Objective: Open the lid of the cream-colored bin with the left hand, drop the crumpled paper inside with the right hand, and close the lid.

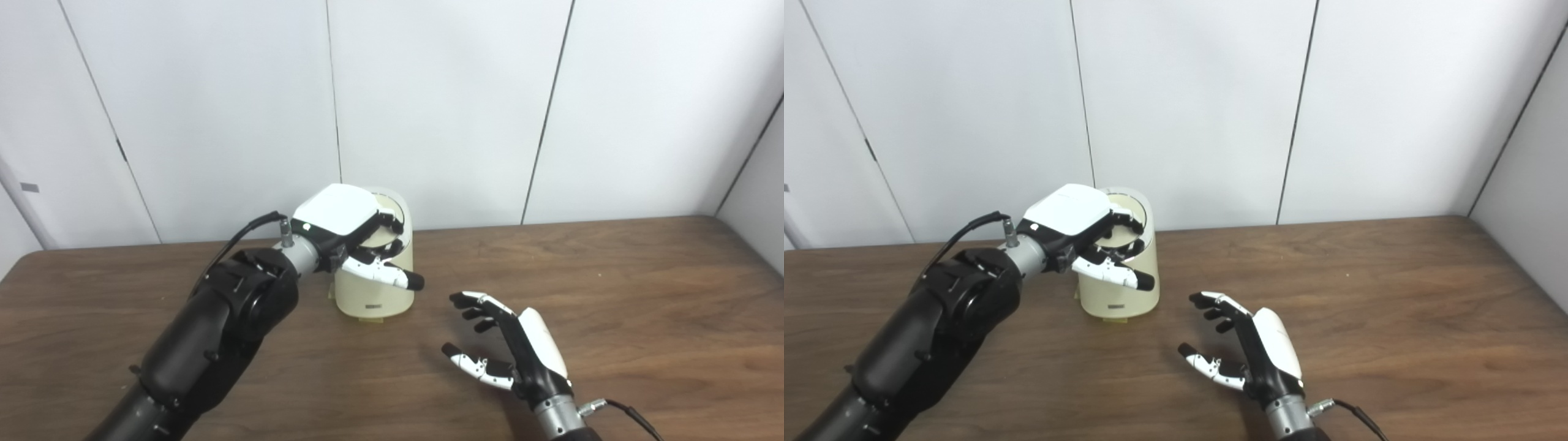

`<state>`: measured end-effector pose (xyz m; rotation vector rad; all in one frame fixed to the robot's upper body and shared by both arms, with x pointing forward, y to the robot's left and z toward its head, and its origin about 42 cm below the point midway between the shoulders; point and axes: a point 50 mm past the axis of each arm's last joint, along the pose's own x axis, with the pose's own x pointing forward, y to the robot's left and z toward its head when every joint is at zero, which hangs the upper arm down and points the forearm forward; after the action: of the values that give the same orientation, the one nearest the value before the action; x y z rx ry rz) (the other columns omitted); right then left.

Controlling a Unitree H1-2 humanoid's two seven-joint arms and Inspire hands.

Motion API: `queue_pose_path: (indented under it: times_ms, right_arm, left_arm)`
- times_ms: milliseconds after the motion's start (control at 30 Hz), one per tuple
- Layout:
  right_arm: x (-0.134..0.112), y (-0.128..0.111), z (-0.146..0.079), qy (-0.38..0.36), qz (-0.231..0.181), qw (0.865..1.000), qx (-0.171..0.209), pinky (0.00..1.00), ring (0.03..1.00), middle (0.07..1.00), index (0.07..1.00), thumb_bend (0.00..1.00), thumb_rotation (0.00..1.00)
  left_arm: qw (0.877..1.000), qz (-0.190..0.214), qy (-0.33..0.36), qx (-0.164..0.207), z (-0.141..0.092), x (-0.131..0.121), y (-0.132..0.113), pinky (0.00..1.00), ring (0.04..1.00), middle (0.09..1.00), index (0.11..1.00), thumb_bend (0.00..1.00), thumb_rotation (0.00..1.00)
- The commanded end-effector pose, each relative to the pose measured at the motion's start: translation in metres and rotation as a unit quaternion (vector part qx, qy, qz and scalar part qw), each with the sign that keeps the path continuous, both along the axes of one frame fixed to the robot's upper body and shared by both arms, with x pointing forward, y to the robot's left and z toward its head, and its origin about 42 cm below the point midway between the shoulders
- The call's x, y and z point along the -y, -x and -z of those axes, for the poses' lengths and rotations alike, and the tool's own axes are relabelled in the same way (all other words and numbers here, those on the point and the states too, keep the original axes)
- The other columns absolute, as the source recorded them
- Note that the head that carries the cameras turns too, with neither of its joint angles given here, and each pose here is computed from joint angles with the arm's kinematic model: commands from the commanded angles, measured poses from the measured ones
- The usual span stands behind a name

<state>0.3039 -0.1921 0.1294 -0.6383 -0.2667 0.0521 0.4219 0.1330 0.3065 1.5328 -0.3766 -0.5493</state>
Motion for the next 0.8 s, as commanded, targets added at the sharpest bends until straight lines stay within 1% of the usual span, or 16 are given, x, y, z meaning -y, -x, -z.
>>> queue_pose_path:
  times_ms: [0, 100, 400, 500, 767]
  right_arm:
    - [-0.003, -0.006, -0.005, -0.003, -0.003, 1.0, 0.019, 0.6, 0.706, 0.744, 0.749, 0.28, 0.26]
    - [-0.003, -0.006, -0.004, 0.001, -0.003, 1.0, 0.018, 0.6, 0.71, 0.747, 0.75, 0.28, 0.26]
    - [-0.003, -0.007, -0.004, 0.001, -0.004, 1.0, 0.022, 0.6, 0.71, 0.745, 0.746, 0.28, 0.26]
    - [-0.003, -0.007, -0.003, 0.002, -0.004, 1.0, 0.024, 0.6, 0.708, 0.743, 0.744, 0.28, 0.28]
    - [-0.005, -0.009, -0.002, 0.001, -0.004, 1.0, 0.022, 0.6, 0.709, 0.746, 0.746, 0.28, 0.26]
  left_arm:
    - [1.0, -0.025, -0.006, 0.015, -0.014, -0.012, -0.007, 0.81, 0.84, 0.837, 0.836, 1.0, 1.0]
    - [0.999, -0.026, -0.001, 0.018, -0.016, -0.013, -0.008, 0.82, 0.843, 0.839, 0.835, 1.0, 1.0]
    - [0.999, -0.028, -0.002, 0.028, -0.019, -0.013, -0.01, 0.8, 0.83, 0.831, 0.824, 1.0, 1.0]
    - [0.999, -0.029, -0.002, 0.035, -0.022, -0.012, -0.009, 0.81, 0.829, 0.829, 0.822, 1.0, 0.99]
    - [0.998, -0.029, 0.013, 0.047, -0.03, -0.016, -0.01, 0.82, 0.83, 0.825, 0.821, 1.0, 0.98]
